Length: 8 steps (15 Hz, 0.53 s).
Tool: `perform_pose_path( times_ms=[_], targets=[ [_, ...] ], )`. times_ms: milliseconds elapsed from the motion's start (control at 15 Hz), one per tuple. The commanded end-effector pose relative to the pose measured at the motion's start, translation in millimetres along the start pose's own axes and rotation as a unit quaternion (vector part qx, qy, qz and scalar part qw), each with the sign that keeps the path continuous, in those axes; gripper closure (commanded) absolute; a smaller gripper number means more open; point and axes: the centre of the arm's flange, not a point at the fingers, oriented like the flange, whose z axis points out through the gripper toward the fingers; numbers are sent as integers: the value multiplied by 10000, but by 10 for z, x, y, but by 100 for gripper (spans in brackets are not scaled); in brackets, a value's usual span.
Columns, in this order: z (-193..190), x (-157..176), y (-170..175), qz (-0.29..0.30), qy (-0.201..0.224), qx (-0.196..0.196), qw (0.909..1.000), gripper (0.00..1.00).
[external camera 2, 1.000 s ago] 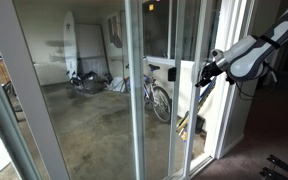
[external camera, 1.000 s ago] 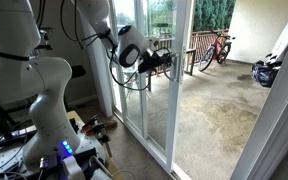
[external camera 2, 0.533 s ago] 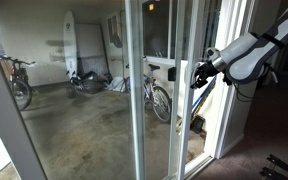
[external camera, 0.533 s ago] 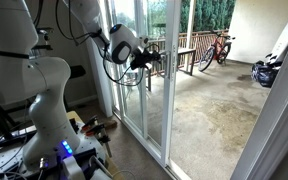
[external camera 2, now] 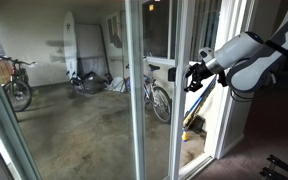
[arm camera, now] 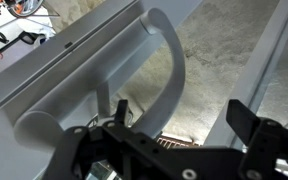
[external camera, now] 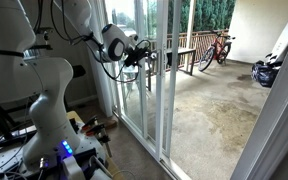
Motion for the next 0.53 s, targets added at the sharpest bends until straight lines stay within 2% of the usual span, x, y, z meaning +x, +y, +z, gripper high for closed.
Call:
perform_pose_path(
  times_ms=[0, 267, 333, 400, 467],
  targets=[
    [340, 674, -347, -663, 413, -325, 9964, 0],
    [423, 980, -618, -1051, 513, -466, 9920, 0],
    [442, 1058, -715, -1095, 586, -401, 9914, 0],
    [404, 1115, -882, -944, 317, 460, 9940, 0],
    [382, 1181, -994, -932, 325, 493, 9939, 0]
  ],
)
